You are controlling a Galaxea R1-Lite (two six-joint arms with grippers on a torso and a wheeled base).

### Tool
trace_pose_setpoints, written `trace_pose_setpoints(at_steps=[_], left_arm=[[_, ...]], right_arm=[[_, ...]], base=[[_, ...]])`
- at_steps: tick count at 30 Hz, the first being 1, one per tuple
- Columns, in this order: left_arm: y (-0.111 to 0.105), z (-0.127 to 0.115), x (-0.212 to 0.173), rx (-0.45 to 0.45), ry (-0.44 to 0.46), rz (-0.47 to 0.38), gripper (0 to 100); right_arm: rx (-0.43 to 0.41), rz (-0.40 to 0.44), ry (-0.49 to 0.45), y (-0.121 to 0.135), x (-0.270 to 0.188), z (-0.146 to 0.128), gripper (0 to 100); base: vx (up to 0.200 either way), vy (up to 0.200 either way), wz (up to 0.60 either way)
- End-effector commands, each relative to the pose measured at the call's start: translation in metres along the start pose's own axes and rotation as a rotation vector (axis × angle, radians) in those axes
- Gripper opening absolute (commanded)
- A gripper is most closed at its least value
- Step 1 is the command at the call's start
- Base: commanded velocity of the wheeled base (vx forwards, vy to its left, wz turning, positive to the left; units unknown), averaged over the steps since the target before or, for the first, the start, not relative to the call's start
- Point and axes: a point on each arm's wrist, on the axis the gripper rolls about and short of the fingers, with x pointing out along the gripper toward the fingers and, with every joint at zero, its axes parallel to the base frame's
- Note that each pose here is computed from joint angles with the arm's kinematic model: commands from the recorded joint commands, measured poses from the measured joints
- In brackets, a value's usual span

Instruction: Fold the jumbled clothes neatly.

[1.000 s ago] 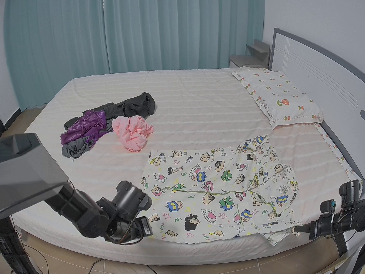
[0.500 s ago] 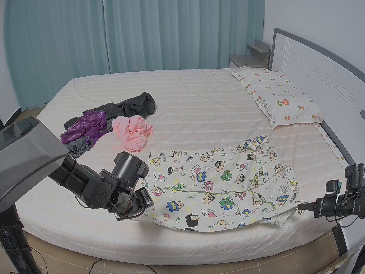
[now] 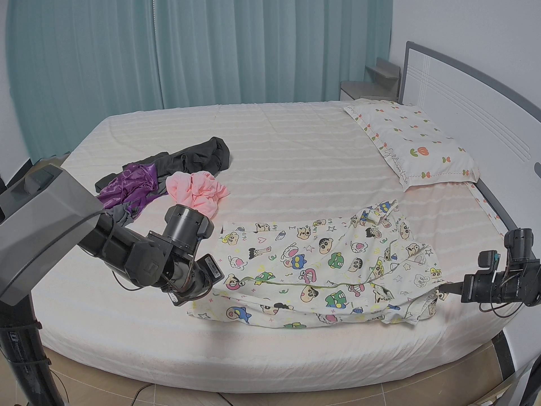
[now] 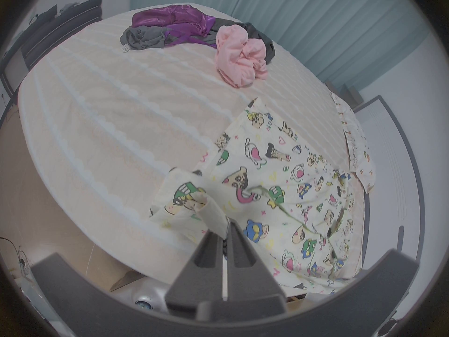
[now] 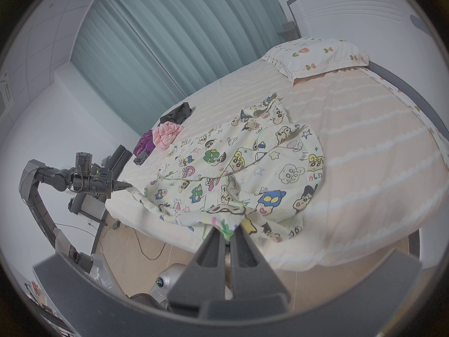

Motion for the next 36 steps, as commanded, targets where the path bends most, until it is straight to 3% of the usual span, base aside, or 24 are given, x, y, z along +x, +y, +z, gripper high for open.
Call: trace_pose_setpoints(at_steps=[1, 12, 24, 32, 36], left_arm=[[0.0, 0.006, 0.013, -0.014, -0.004, 0.011, 0], [-0.009, 0.019, 0.042, -0.031, -0.024, 0.004, 0], [-0.012, 0.029, 0.07, -0.081, -0.04, 0.017, 0], [-0.012, 0.031, 0.087, -0.081, -0.057, 0.052, 0], [-0.015, 0.032, 0.09, -0.081, -0.062, 0.046, 0]], right_arm=[[0.015, 0.0, 0.002, -0.007, 0.01, 0.006, 0], [0.022, 0.007, -0.025, -0.024, 0.038, 0.031, 0], [-0.01, 0.024, -0.042, -0.034, 0.067, 0.038, 0], [-0.026, 0.003, -0.066, -0.045, 0.085, 0.041, 0], [0.012, -0.032, -0.067, -0.046, 0.1, 0.044, 0]], base=[[0.0, 0.0, 0.0], [0.0, 0.0, 0.0], [0.0, 0.0, 0.0], [0.0, 0.0, 0.0], [0.0, 0.0, 0.0]])
